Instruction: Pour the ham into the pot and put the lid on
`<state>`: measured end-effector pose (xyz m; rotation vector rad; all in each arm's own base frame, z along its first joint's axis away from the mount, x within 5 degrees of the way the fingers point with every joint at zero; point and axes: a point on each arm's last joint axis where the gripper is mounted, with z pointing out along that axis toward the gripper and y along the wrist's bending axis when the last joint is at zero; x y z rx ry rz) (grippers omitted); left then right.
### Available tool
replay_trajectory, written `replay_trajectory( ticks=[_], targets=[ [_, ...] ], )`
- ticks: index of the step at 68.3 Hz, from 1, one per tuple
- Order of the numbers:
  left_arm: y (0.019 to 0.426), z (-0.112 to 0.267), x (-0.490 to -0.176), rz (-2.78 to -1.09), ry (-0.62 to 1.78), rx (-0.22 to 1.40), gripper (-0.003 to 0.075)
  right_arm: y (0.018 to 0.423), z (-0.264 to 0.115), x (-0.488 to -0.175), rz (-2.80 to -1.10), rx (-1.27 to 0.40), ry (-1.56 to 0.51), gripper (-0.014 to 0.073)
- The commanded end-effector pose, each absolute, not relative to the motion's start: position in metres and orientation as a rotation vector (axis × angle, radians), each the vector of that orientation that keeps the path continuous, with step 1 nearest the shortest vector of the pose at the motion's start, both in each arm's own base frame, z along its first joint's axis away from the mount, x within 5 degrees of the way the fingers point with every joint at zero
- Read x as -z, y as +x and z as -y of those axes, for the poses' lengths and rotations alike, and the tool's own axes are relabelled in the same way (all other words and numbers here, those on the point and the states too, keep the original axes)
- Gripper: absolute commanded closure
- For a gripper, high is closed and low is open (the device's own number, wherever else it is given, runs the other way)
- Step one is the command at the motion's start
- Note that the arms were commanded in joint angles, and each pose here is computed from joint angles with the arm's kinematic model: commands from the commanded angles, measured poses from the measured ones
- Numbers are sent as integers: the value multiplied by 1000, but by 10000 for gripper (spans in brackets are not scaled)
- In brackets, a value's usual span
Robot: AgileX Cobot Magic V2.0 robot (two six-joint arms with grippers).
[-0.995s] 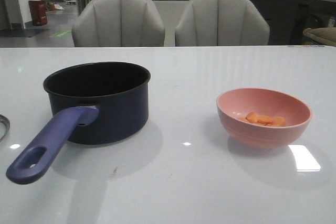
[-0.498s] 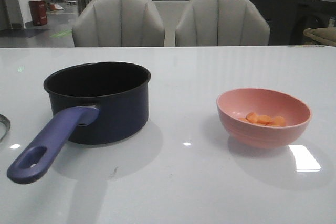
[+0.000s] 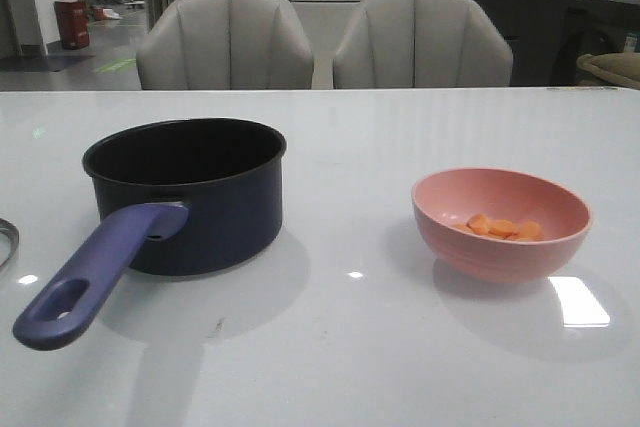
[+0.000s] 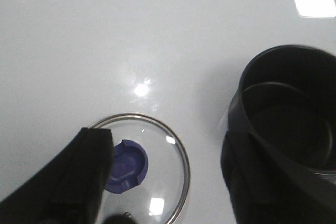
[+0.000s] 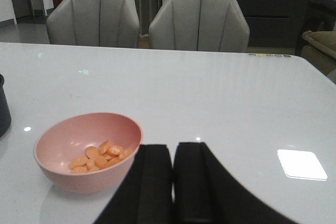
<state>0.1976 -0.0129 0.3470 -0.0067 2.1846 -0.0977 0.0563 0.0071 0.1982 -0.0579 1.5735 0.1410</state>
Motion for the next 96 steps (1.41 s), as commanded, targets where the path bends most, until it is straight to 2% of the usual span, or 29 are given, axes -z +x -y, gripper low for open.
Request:
replay_trajectory(
  ticks=[1, 12, 39, 53, 62, 66, 72, 83, 96],
  targets=[
    [173, 18, -366, -1969, 9, 151, 244, 54, -7, -208, -1467, -136, -59, 424],
    [131, 22, -364, -1815, 64, 201, 244, 54, -7, -208, -1467, -136, -59, 424],
    [53, 17, -313, -1632, 137, 310, 244, 54, -7, -208, -1467, -136, -59, 424],
    [34, 11, -305, -1477, 114, 338, 244, 54, -7, -210, -1450, -137, -59, 424],
    [32, 11, -303, -1481, 116, 338, 244, 51, -7, -227, -1282, -147, -55, 424],
    [33, 11, -302, -1483, 116, 338, 244, 49, -6, -237, -1259, -150, -53, 424],
    [33, 11, -302, -1485, 115, 340, 244, 51, -6, -254, -1357, -147, -51, 424],
    [33, 12, -301, -1494, 112, 348, 244, 69, -8, -272, -1690, -126, -60, 424],
    [33, 12, -301, -1494, 112, 348, 244, 93, -11, -269, -1835, -118, -65, 424]
  ],
)
